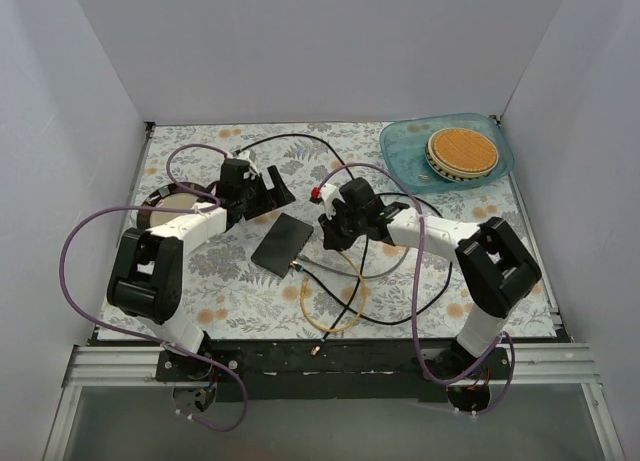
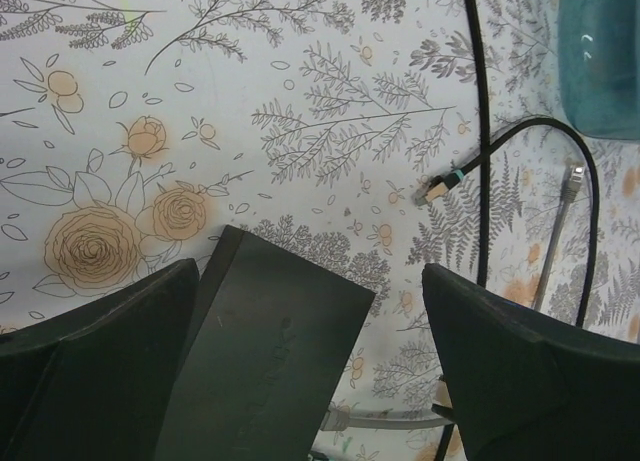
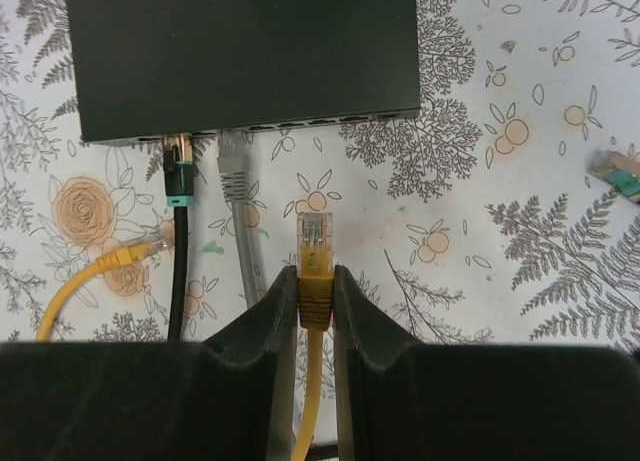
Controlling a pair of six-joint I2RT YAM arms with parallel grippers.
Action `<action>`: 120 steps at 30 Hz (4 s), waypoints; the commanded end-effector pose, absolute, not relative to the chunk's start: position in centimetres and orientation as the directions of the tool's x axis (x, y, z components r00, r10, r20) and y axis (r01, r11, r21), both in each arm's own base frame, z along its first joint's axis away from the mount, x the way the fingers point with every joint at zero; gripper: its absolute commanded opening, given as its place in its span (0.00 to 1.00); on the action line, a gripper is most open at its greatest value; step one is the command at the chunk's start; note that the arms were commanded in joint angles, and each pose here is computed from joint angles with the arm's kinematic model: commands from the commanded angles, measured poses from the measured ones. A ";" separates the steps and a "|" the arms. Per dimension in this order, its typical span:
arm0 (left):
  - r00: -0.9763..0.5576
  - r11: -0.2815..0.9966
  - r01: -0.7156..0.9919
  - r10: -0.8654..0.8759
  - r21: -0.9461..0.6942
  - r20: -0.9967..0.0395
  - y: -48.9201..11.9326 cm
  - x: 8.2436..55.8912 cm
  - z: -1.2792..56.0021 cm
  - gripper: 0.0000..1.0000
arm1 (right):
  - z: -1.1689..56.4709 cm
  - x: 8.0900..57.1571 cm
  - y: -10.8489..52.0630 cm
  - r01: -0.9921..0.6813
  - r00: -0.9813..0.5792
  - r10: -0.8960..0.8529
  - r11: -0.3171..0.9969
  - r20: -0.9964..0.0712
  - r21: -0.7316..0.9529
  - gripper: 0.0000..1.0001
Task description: Insert the plug into the switch port
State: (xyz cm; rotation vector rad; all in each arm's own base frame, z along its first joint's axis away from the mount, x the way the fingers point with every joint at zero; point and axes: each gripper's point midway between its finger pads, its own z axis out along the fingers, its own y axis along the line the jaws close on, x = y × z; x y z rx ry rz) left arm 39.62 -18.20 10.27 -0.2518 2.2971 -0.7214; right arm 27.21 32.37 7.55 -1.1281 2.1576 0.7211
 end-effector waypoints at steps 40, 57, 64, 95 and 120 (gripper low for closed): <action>-0.790 0.862 -0.086 -0.365 -0.500 -0.493 -15.7 36.6 2.8 0.77 | 2.0 27.3 37.6 -0.849 -0.477 -0.700 0.522 -0.531 0.075 0.01; -0.814 0.831 -0.022 -0.338 -0.556 -0.472 -17.0 35.1 2.2 0.66 | 2.2 27.9 38.8 -0.844 -0.489 -0.694 0.530 -0.529 0.084 0.01; -0.835 0.807 0.002 -0.324 -0.591 -0.445 -17.8 34.5 1.9 0.61 | 2.4 28.1 39.6 -0.845 -0.481 -0.673 0.527 -0.562 0.092 0.01; -0.877 0.742 -0.014 -0.331 -0.670 -0.348 -19.0 31.8 1.0 0.51 | 6.7 31.1 42.2 -0.798 -0.441 -0.481 0.597 -0.758 0.086 0.01; -0.905 0.718 0.001 -0.296 -0.696 -0.306 -20.8 29.5 0.6 0.48 | 11.8 33.9 44.1 -0.780 -0.320 -0.314 0.623 -0.894 0.060 0.01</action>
